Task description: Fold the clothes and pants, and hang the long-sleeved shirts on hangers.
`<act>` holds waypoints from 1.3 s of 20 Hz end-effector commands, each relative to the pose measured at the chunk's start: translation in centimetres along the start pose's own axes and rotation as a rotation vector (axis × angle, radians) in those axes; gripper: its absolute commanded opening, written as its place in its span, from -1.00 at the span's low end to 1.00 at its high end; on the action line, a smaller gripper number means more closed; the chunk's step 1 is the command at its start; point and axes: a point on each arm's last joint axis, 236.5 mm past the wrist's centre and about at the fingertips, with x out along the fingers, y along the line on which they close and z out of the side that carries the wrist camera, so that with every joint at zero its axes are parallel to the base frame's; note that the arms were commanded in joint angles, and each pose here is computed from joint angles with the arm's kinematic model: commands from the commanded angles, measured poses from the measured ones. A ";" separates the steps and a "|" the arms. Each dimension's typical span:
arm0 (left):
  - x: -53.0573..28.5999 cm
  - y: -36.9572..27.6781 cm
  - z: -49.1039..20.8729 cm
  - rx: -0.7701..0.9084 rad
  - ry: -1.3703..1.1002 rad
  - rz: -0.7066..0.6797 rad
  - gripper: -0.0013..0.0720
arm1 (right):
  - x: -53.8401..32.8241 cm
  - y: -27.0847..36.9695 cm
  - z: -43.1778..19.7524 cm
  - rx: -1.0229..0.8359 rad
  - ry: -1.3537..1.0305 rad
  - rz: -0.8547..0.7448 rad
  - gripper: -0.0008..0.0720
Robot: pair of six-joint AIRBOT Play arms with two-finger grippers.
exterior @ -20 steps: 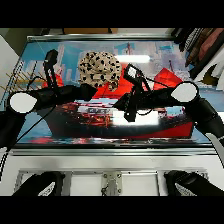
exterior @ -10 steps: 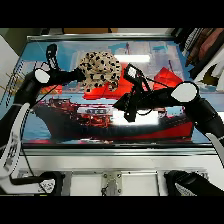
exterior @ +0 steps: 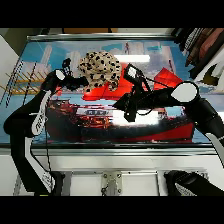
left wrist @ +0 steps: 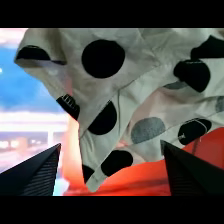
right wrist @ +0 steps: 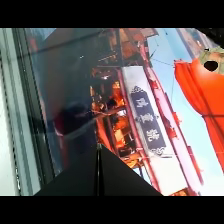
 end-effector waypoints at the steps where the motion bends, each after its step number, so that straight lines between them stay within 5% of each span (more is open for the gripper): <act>1: 2.7 -1.0 -0.5 0.025 0.048 -0.018 0.98 | 0.0 0.0 0.0 0.000 0.000 0.001 -0.94; 4: 3.7 -2.2 -0.1 0.006 0.046 -0.030 0.97 | 0.0 0.0 0.0 0.000 0.001 0.001 -0.94; 5: 3.7 -2.4 0.0 -0.019 0.045 -0.032 0.74 | 0.0 0.0 0.0 0.000 0.001 0.001 -0.94; 7: 3.2 -2.9 0.7 -0.027 0.040 -0.040 -0.61 | 0.0 0.0 0.0 0.000 0.001 0.001 -0.94; 8: 2.6 -3.4 0.9 -0.016 0.047 -0.047 -0.93 | 0.0 0.0 0.0 0.000 0.001 0.001 -0.94; 19: -15.5 -11.3 1.3 0.213 -0.049 -0.115 -0.93 | -0.1 2.0 1.6 0.048 -0.068 0.085 -0.94; 26: -23.6 -15.6 -11.6 0.338 0.033 -0.125 -0.93 | -5.3 -8.9 -8.7 0.450 0.289 -0.521 -0.94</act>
